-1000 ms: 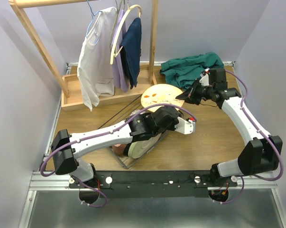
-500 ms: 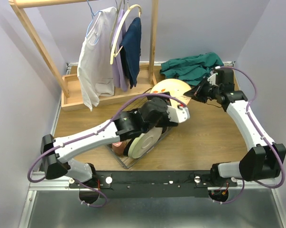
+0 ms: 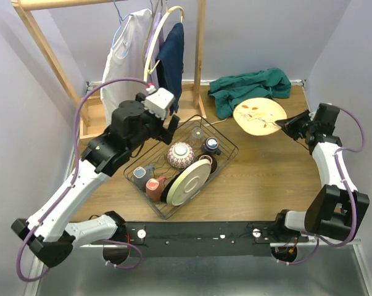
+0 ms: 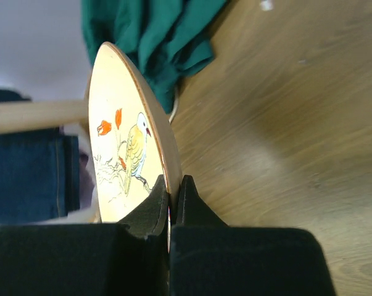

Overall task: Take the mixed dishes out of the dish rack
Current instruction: Place the plate at the center of the board, then pick up the plate from the dish rack, then place the plate at the center of the board.

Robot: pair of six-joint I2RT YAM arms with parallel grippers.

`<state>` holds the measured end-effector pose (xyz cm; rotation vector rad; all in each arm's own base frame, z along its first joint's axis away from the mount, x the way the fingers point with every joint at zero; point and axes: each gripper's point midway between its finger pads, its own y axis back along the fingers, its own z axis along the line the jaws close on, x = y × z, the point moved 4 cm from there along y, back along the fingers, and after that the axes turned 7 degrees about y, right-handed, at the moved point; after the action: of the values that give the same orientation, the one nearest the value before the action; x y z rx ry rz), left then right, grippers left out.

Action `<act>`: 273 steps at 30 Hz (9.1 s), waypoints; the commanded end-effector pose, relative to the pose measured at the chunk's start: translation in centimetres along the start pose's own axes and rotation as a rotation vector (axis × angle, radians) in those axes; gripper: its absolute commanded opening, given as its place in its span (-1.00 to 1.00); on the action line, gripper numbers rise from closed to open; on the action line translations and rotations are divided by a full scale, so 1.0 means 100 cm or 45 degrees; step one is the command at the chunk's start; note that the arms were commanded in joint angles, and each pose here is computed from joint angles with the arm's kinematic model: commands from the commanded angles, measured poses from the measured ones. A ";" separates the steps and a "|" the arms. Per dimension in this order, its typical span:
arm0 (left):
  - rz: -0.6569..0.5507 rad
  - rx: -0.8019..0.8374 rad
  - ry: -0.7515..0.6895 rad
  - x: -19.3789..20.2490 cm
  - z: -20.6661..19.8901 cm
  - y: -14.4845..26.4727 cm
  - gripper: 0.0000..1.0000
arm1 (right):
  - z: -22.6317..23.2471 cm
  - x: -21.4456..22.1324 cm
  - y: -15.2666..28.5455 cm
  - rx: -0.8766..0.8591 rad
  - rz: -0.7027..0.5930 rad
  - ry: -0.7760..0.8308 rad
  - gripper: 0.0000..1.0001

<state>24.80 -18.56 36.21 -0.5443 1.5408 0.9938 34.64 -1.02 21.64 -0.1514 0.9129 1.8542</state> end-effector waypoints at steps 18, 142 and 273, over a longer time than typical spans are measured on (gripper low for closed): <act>0.194 0.021 0.462 0.083 0.012 0.033 0.98 | -0.089 -0.027 -0.062 -0.072 -0.197 -0.002 -0.99; 0.764 0.705 0.327 0.159 -0.083 0.022 -0.59 | -0.069 0.027 0.026 0.243 -0.096 0.215 0.85; -0.217 0.058 -1.337 0.033 -0.195 -0.071 0.06 | 0.057 0.080 0.069 -0.360 0.296 0.118 -0.99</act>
<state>18.56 -39.88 26.02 0.1313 0.5012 0.8477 26.51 7.37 24.66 -0.3091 0.7643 2.2516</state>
